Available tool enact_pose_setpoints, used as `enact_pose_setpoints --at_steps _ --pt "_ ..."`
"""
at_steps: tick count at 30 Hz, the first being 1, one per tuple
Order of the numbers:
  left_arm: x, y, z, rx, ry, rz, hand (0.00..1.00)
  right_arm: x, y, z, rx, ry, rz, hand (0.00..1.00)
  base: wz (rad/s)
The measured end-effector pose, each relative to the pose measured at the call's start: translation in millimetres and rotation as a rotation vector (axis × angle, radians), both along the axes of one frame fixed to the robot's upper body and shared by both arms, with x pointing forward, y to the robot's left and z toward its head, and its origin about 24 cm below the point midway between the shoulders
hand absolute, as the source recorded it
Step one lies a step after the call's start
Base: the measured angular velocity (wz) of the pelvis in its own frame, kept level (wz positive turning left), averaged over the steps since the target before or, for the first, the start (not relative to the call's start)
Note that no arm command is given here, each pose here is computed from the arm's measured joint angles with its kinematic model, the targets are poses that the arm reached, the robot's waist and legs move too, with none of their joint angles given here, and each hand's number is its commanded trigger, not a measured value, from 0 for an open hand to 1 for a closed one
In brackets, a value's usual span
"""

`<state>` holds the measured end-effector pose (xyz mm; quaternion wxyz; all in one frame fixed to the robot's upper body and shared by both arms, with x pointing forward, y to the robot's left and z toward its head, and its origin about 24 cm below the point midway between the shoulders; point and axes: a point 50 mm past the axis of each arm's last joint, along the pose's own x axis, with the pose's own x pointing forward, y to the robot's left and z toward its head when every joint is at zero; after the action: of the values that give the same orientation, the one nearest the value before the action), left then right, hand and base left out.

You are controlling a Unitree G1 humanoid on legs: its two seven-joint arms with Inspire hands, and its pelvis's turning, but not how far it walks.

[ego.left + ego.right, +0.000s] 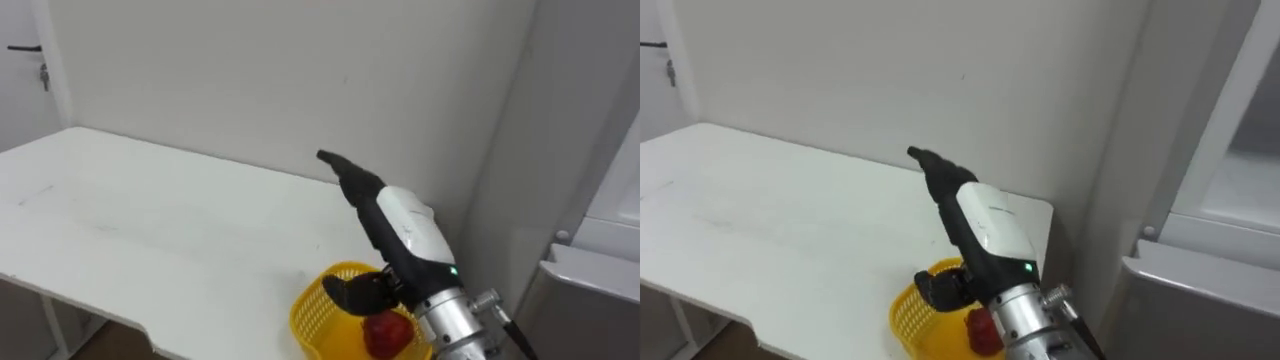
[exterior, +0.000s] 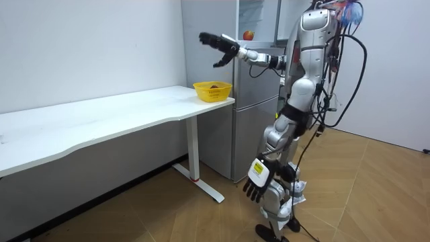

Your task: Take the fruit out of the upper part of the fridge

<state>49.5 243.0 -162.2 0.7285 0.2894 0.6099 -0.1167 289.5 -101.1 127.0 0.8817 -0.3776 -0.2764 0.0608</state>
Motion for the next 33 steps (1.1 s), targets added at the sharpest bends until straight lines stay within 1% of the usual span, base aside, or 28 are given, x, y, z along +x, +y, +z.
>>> enact_pose_setpoints --at_steps 5,7,10,16,19,23,27,33 --pt "-10.3 -0.7 -1.2 -0.003 0.016 0.019 0.0 -20.2 -3.8 0.0 0.147 0.012 0.029 0.0 -0.25" --pt "-9.9 -1.9 -1.1 -0.002 -0.004 0.013 0.0 -36.7 -12.8 -1.2 0.23 0.015 0.023 0.0 -0.19" --pt "-12.8 -5.0 -2.1 -0.004 -0.012 0.017 0.0 -49.6 -20.3 -1.0 0.294 0.006 0.01 0.0 -0.13" --pt "-18.5 -5.2 -3.6 0.011 -0.004 0.024 0.0 -55.0 -38.1 17.8 0.361 -0.13 -0.061 0.0 -0.23" --pt "-21.9 -6.3 -4.2 0.007 0.008 0.024 0.0 -59.7 -43.9 23.3 0.388 -0.161 -0.078 0.0 -0.07" --pt "-27.8 -6.5 -4.7 0.006 0.024 0.028 0.0 -66.0 -51.1 22.9 0.401 -0.175 -0.112 0.0 -0.08" --pt "-30.3 -6.6 -4.7 0.005 0.027 0.03 0.0 -73.5 -67.3 19.8 0.42 -0.205 -0.201 0.0 -0.06" --pt "-31.0 -6.5 -4.8 0.003 0.026 0.034 0.0 -82.4 -82.2 31.0 0.447 -0.327 -0.301 0.0 -0.03"
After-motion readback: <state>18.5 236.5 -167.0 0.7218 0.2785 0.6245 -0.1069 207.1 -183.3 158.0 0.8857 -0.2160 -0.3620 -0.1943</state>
